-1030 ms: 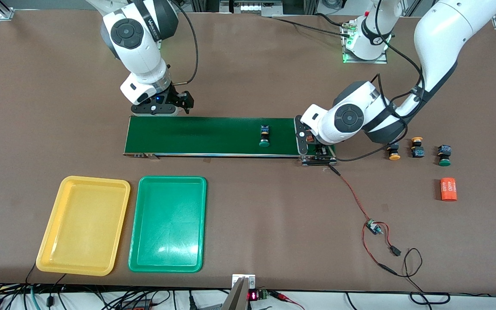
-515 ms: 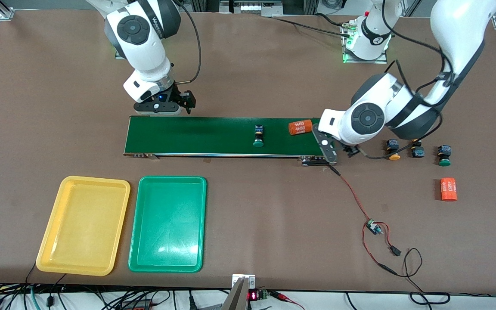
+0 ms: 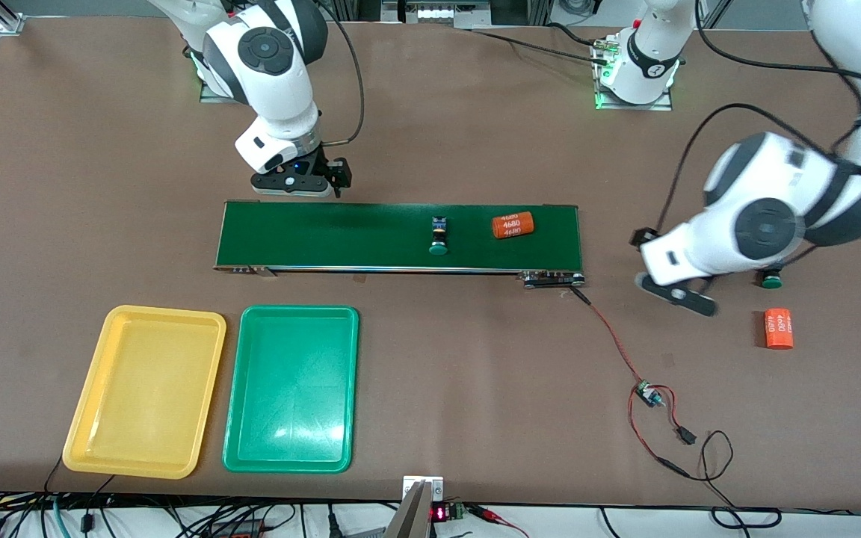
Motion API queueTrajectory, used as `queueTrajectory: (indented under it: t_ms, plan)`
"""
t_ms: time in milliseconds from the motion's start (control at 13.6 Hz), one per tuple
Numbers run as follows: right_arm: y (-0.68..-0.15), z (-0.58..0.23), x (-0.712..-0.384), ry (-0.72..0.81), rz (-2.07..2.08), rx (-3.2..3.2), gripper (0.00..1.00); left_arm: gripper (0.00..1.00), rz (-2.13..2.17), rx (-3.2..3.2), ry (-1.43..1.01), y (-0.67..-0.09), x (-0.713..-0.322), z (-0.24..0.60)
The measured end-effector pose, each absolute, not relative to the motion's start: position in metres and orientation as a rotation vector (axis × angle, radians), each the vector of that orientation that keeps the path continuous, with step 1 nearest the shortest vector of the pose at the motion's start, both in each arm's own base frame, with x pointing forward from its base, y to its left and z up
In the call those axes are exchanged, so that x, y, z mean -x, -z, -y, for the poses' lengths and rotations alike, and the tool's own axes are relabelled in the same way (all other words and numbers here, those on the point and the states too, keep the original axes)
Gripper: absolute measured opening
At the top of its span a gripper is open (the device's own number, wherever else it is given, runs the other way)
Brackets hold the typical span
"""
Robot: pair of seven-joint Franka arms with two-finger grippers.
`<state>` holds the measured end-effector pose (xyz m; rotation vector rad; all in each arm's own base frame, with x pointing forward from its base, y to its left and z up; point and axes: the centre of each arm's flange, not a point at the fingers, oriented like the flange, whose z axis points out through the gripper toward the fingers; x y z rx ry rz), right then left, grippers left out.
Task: Sort buttons by color to trays
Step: 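Release the cylinder on the belt while the right gripper approaches the green button, then grasp the green button with the right gripper while the left grasps the yellow button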
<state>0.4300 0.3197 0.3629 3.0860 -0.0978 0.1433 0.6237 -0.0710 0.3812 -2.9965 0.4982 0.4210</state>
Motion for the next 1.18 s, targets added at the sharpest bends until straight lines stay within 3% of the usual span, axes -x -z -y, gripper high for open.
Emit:
queueTrajectory:
  t_ms: [441, 1177]
  plan:
    - [-0.345, -0.358, -0.424, -0.119, 0.259, -3.138, 1.0, 1.0, -0.257, 2.99, -0.666, -0.35, -0.625, 0.013]
    - [-0.338, -0.375, -0.428, -0.134, 0.283, -3.136, 1.0, 1.0, -0.104, 3.171, -0.492, -0.217, -0.546, -0.039]
